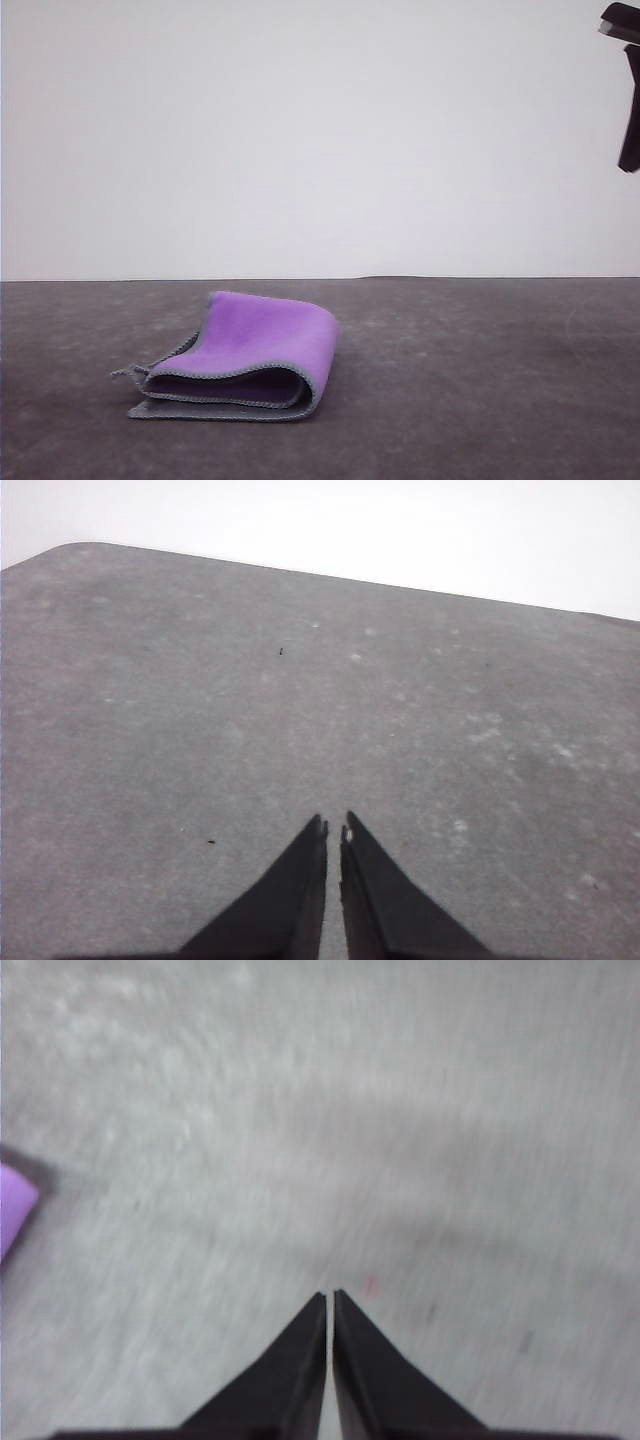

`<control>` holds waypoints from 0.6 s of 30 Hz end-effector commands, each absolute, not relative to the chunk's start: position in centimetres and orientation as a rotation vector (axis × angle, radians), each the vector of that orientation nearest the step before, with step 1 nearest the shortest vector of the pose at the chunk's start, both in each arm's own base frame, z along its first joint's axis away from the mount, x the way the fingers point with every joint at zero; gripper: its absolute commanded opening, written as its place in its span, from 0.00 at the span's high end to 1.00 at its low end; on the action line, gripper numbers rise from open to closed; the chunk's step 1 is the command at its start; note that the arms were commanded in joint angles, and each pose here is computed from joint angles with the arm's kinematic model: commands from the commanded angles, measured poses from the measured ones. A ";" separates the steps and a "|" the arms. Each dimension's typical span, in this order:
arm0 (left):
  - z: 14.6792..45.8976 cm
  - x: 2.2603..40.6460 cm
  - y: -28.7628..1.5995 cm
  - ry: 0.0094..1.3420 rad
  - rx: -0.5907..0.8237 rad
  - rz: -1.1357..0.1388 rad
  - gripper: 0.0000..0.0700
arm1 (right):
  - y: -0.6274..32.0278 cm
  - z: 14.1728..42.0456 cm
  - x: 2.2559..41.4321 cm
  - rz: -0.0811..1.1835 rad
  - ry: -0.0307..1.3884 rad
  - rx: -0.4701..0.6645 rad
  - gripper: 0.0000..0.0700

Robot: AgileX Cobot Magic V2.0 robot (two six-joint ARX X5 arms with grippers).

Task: Fold clothes

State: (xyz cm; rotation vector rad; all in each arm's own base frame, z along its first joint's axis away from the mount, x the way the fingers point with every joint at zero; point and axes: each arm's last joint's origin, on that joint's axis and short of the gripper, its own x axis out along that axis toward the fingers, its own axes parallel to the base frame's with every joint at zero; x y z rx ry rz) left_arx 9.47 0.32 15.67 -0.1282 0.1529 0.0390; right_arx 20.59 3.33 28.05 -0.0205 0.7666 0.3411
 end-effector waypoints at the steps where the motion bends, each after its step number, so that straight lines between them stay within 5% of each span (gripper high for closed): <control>1: 15.0 9.6 0.3 0.176 -0.137 0.038 0.98 | 3.4 28.9 20.6 0.356 0.716 -0.059 0.99; 9: 15.0 9.6 0.3 0.176 -0.137 0.038 0.98 | 2.8 30.4 17.8 0.359 0.535 -0.135 0.99; 18: 15.0 9.6 0.3 0.176 -0.137 0.038 0.98 | 1.8 25.1 13.6 0.305 0.240 -0.148 0.99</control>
